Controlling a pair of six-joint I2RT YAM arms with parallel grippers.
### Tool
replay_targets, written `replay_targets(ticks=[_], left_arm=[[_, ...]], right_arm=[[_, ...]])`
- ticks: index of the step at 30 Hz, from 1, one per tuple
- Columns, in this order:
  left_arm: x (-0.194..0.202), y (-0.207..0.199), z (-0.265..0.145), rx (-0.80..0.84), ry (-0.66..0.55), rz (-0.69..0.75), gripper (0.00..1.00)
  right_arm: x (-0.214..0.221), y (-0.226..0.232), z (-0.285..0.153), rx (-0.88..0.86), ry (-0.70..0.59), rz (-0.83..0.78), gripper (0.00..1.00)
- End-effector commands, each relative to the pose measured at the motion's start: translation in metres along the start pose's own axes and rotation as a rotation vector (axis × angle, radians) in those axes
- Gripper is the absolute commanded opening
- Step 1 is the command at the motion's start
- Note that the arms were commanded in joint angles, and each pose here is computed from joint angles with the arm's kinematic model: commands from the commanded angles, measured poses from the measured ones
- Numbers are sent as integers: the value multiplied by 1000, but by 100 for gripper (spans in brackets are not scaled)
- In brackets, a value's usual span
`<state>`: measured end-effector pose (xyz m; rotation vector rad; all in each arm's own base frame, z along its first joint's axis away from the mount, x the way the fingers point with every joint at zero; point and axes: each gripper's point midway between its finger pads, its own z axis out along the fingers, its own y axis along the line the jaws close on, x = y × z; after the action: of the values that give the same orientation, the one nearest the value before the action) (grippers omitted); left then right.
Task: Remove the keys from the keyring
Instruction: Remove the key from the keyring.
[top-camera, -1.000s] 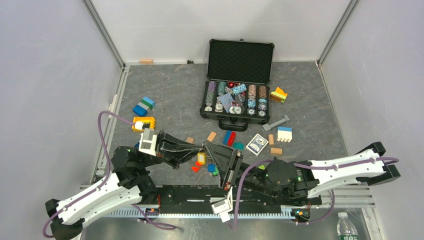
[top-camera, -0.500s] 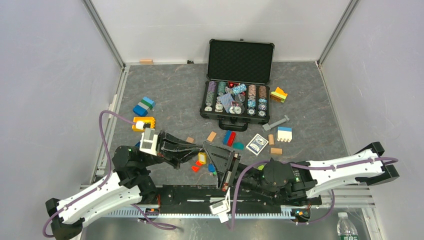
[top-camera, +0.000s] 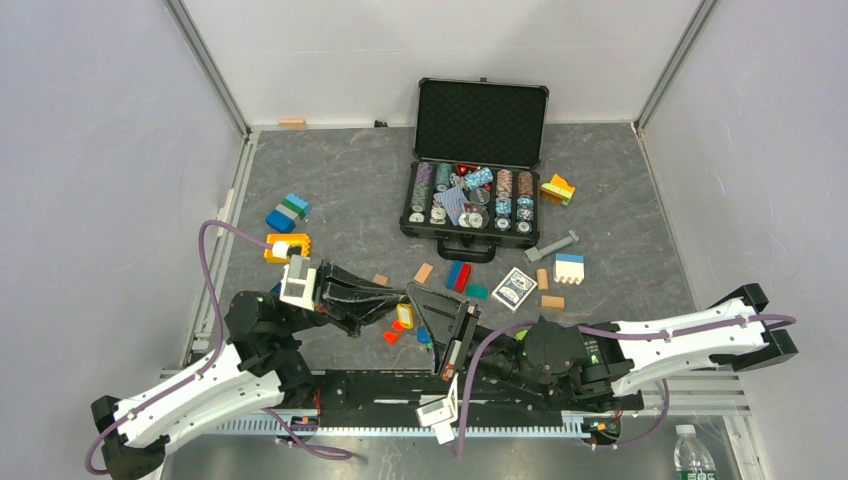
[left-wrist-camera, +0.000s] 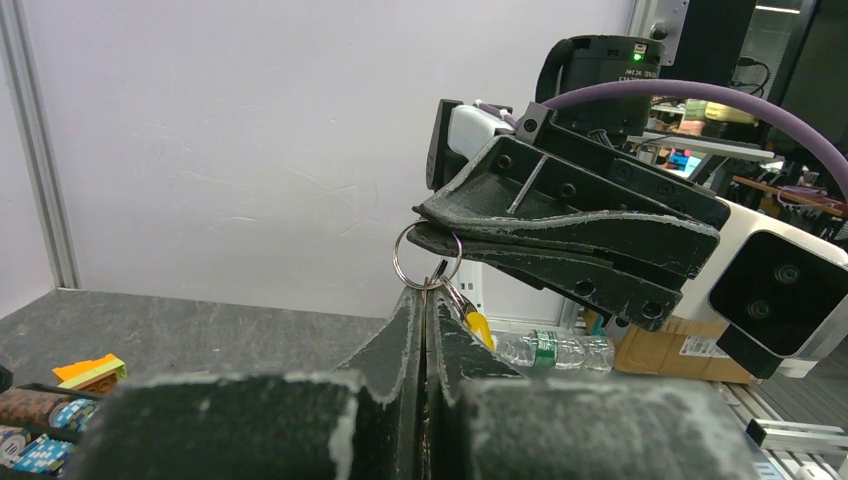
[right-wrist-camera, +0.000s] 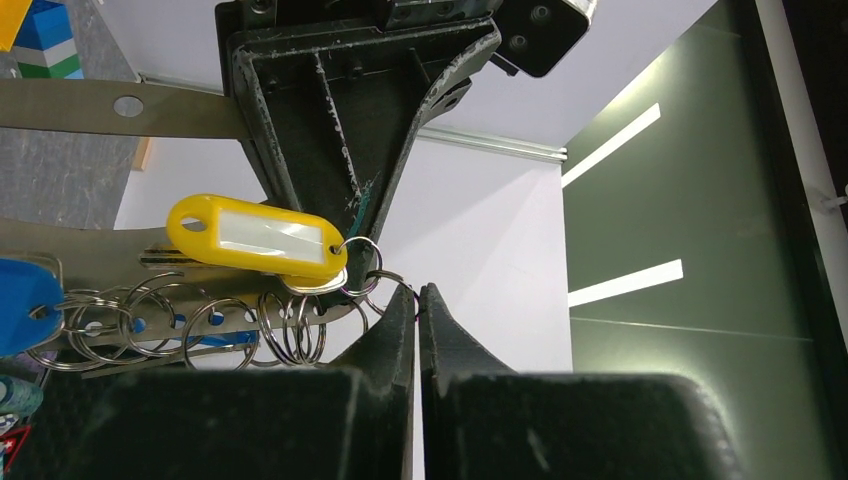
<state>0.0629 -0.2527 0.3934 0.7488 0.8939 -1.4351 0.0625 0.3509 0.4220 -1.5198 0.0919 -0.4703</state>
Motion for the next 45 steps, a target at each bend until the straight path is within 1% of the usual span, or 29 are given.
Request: replay_targets(ticks=[1,2,3,4,5,7,9,14,19,23,27,32,37,45], left_arm=[[-29,-12,5,43,-80,-2,2],[-29,-13,5,44,-80,-2,2],[-28,-12,5,44,-78,-3,5],[-29,-13,5,44,-82,-1,9],[-29,-12,5,43,-82,-1,15],[-29,-13,5,45,-83,2,22],[-30,-13,5,46,-85,6,26],[-29,-14,4,49,-85,12,29],[-26,-13,3,48,-80,11,30],[-26,-13,2,47,-83,13,33],[-26,-13,0,42,-82,18,38],[-26,-12,-2,32,-81,23,40],[-23,-12,-3,28,-72,20,44],[-23,-10,-7,9,-69,28,46]], right_arm=[[8,-17,-2,43,30,49,0],[8,-17,-3,43,34,54,0],[9,-18,-3,46,35,64,0],[9,-19,-3,48,35,73,0],[10,-20,-3,52,36,87,0],[10,-22,-3,62,37,117,0],[11,-23,-4,69,38,138,0],[12,-28,-5,98,29,191,0],[13,-36,-9,132,11,244,0],[15,-38,-11,146,8,271,0],[17,-38,-14,152,11,276,0],[21,-41,-17,172,23,283,0],[24,-43,-20,180,39,267,0],[29,-45,-24,186,53,257,0]])
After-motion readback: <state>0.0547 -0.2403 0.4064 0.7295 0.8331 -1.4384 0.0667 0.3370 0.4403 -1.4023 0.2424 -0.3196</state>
